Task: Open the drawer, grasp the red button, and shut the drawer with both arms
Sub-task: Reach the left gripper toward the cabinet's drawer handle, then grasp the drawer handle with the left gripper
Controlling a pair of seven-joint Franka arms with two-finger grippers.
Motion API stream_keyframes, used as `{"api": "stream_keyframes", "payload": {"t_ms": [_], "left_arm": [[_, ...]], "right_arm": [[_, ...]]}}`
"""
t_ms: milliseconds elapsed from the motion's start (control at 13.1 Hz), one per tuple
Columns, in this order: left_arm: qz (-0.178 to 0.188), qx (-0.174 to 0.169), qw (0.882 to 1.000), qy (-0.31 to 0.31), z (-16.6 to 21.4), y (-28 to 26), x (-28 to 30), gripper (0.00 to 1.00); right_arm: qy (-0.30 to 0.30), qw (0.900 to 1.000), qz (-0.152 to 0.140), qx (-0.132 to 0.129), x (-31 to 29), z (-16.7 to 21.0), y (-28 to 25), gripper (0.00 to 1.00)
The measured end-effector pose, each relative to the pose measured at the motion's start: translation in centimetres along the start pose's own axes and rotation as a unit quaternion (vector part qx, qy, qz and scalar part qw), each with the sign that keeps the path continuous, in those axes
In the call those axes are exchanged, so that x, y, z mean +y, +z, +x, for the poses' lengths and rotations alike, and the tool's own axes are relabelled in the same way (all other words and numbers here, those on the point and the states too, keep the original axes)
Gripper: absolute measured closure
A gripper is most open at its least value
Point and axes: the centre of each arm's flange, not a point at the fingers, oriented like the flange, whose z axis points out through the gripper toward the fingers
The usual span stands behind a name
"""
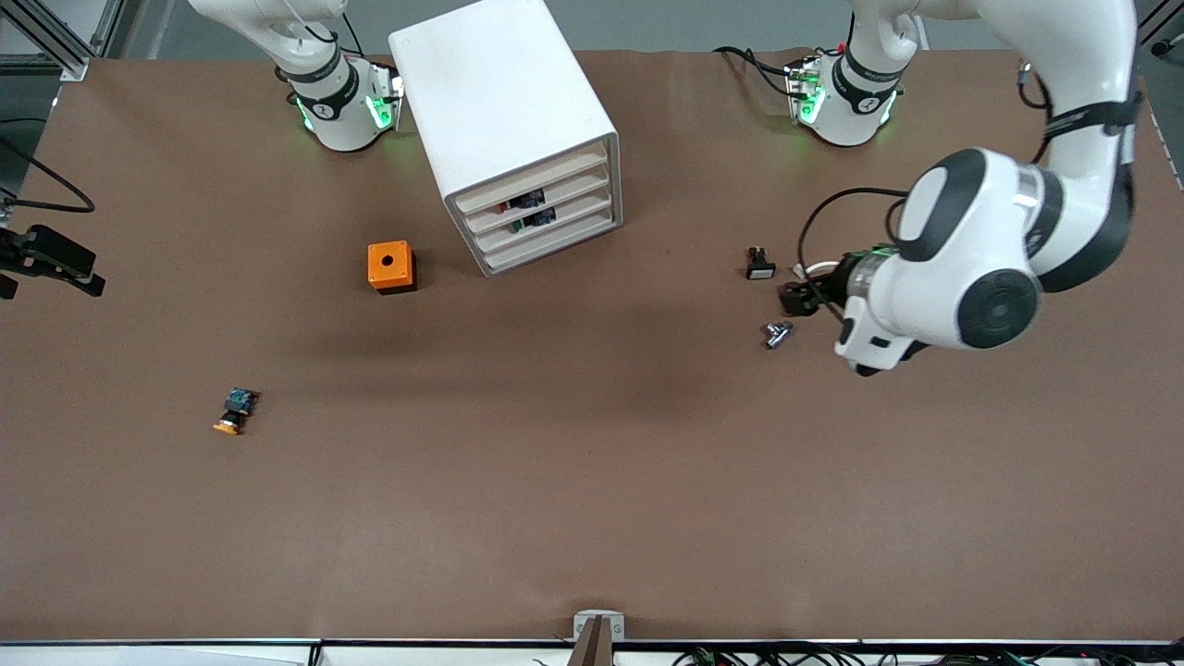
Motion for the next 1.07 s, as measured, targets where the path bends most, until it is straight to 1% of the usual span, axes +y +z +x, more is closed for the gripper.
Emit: {"api": "stream_keyframes", "payload": {"t_ms": [76,229,381,534,686,763,915,1068], "left_arm": [[0.0,-0.018,0.999,-0.033,-0.5,1.3,1.7,0.0],[0.006,-0.054,0.992,-0.11,-1.1,4.0,4.8,0.0],[0.02,-0.084,0.98,-0.18,-1.5,6.8,7.6,0.0],[0.038,-0.115,0.963,-0.241,-2.1,9.6,10.1,0.0],[0.057,-0.149,0.94,-0.301,-3.0,12.2,12.2,0.0],[0.068,-0.166,0.926,-0.331,-3.5,13.4,13.1,0.0],[0.093,-0.201,0.895,-0.387,-4.5,15.8,14.7,0.0],[0.118,-0.232,0.865,-0.428,-5.5,18.1,16.1,0.0]], "right_arm": [[0.0,1.0,0.0,0.0,0.0,0.0,0.0,0.0],[0.0,1.0,0.0,0.0,0.0,0.0,0.0,0.0],[0.0,1.0,0.0,0.0,0.0,0.0,0.0,0.0],[0.0,1.0,0.0,0.0,0.0,0.0,0.0,0.0],[0.0,1.0,0.0,0.0,0.0,0.0,0.0,0.0],[0.0,1.0,0.0,0.0,0.0,0.0,0.0,0.0],[0.0,1.0,0.0,0.0,0.0,0.0,0.1,0.0],[0.0,1.0,0.0,0.0,0.0,0.0,0.1,0.0]]}}
